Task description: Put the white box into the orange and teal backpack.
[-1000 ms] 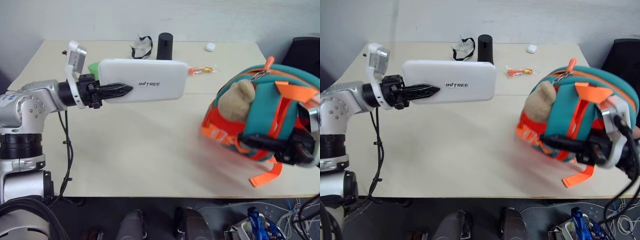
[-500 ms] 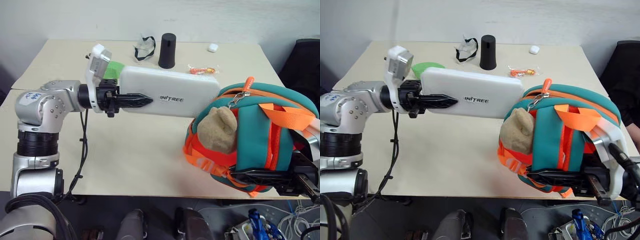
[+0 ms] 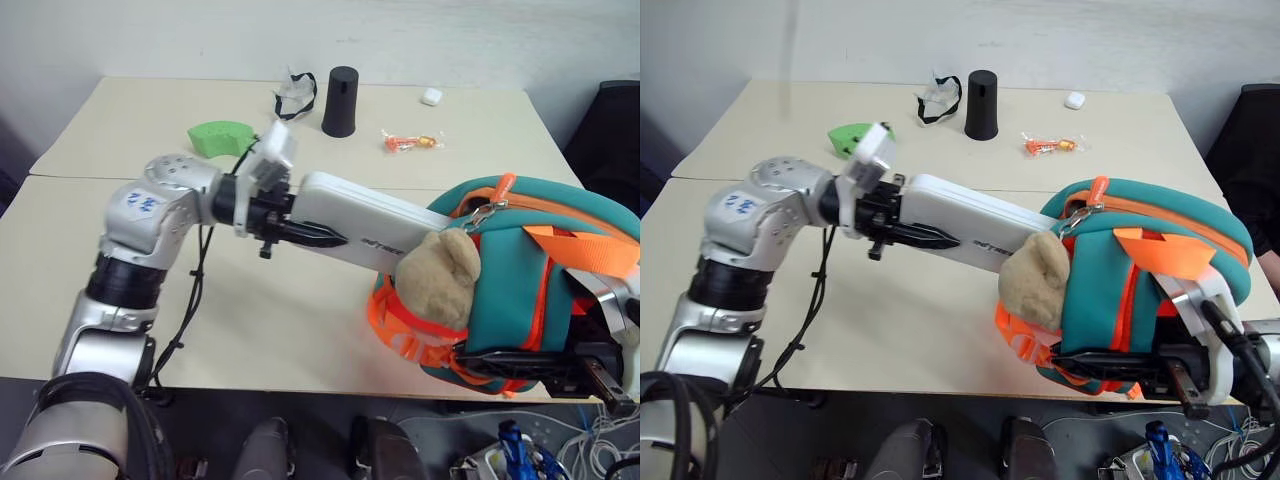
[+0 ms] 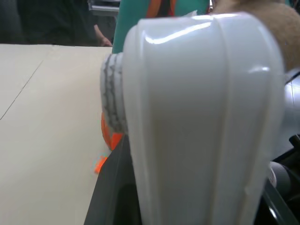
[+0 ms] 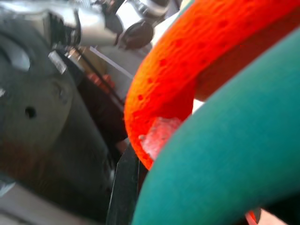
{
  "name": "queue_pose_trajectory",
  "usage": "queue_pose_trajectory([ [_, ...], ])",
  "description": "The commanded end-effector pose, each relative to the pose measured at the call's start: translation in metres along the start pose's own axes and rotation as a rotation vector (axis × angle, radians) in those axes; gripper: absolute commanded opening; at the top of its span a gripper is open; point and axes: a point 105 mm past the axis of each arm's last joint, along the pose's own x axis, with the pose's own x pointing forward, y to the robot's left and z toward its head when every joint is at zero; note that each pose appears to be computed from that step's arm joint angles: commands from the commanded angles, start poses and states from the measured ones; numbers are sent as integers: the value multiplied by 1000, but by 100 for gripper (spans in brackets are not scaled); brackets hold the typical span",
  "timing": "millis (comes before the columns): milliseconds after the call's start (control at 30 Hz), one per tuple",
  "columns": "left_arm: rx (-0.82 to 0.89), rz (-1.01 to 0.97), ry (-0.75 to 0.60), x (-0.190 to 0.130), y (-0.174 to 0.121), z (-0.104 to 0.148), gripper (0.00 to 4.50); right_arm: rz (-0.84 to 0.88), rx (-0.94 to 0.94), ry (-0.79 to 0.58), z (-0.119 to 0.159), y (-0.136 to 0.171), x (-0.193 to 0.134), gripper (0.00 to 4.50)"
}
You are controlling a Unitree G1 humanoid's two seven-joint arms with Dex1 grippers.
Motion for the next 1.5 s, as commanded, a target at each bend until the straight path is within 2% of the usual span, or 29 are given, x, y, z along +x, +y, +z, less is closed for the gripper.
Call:
queue_pose_trajectory([
  [33, 82, -36, -25, 26, 7, 13, 128, 42, -48, 33, 0, 7, 5, 1],
  [100, 101, -33, -24, 41, 11, 12, 128, 58, -57, 40, -2, 7, 8, 1],
  [300, 109, -121, 10, 87, -1, 3, 128, 74, -85, 20, 1, 5, 16, 1],
  [400, 120, -123, 51, 100, -3, -6, 128, 63, -88, 12, 1, 3, 17, 1],
  [433, 118, -113, 56, 102, -2, -7, 199, 58, -89, 10, 1, 2, 17, 0],
  [567, 100, -97, 53, 101, 1, -6, 315, 33, -86, 0, -1, -2, 17, 0],
  [700, 101, -104, 51, 82, -1, -3, 437, 6, -80, 0, -3, -7, 15, 0],
  [733, 101, -110, 42, 75, -3, 0, 446, -2, -79, 1, -4, -9, 15, 0],
  [1000, 80, -164, 13, -1, -36, 18, 446, -129, -101, -22, -6, -36, 8, 0],
  [1133, -19, -187, -115, -21, -49, 43, 446, -179, -126, -44, -3, -47, 10, 0],
  [1200, -54, -202, -162, -21, -55, 53, 446, -196, -128, -53, -1, -51, 11, 0],
  [1267, -48, -162, -151, -12, -54, 53, 446, -199, -127, -54, -1, -52, 12, 0],
  [1500, 90, 52, 49, 20, -28, 17, 446, -183, -117, -85, 6, -48, 14, 0],
])
